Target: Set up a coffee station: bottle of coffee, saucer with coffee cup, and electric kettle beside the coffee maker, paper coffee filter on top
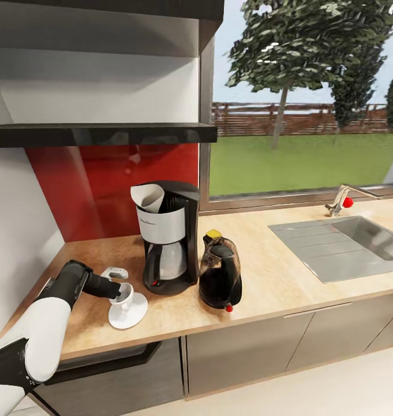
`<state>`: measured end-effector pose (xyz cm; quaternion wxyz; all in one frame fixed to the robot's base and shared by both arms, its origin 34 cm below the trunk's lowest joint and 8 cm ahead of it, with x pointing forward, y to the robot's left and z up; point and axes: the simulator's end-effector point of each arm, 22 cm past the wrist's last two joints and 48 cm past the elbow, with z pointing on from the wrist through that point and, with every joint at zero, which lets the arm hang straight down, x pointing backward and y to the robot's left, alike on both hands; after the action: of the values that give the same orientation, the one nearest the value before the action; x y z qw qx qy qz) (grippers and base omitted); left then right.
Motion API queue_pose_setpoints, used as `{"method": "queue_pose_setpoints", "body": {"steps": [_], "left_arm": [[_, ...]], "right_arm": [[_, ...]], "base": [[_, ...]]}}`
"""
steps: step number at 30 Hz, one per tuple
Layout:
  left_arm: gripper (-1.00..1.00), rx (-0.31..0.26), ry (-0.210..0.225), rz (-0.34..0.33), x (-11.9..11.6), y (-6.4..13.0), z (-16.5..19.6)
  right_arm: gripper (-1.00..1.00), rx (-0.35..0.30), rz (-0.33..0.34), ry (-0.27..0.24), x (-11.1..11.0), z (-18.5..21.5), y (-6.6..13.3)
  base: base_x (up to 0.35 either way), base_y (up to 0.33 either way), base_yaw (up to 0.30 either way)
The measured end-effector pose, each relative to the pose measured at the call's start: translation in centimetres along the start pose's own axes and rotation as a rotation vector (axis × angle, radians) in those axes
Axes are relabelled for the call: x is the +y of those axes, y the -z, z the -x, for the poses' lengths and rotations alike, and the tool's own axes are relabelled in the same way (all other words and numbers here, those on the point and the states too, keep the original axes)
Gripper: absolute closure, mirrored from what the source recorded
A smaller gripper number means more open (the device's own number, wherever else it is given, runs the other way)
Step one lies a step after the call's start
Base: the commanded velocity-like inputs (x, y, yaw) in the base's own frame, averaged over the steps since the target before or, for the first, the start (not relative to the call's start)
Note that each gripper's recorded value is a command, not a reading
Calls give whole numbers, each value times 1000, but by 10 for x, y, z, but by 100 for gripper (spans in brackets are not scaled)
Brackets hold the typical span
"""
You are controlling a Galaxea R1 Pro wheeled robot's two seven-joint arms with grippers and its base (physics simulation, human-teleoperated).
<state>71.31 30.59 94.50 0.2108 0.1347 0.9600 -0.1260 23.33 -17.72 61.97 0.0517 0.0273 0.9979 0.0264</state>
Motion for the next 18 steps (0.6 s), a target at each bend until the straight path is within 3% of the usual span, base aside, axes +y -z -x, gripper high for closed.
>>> {"method": "queue_pose_setpoints", "body": {"steps": [6,14,18], "left_arm": [[100,-26,6,23,11,12,14],[100,-18,4,16,3,5,4],[100,-17,4,14,3,4,3]], "right_arm": [[-100,-5,7,-5,5,2,0],[-100,-7,2,-7,1,2,0],[-100,-6,2,-7,1,3,0]], "base": [[0,0,0],[-5,0,0],[-177,0,0]]}}
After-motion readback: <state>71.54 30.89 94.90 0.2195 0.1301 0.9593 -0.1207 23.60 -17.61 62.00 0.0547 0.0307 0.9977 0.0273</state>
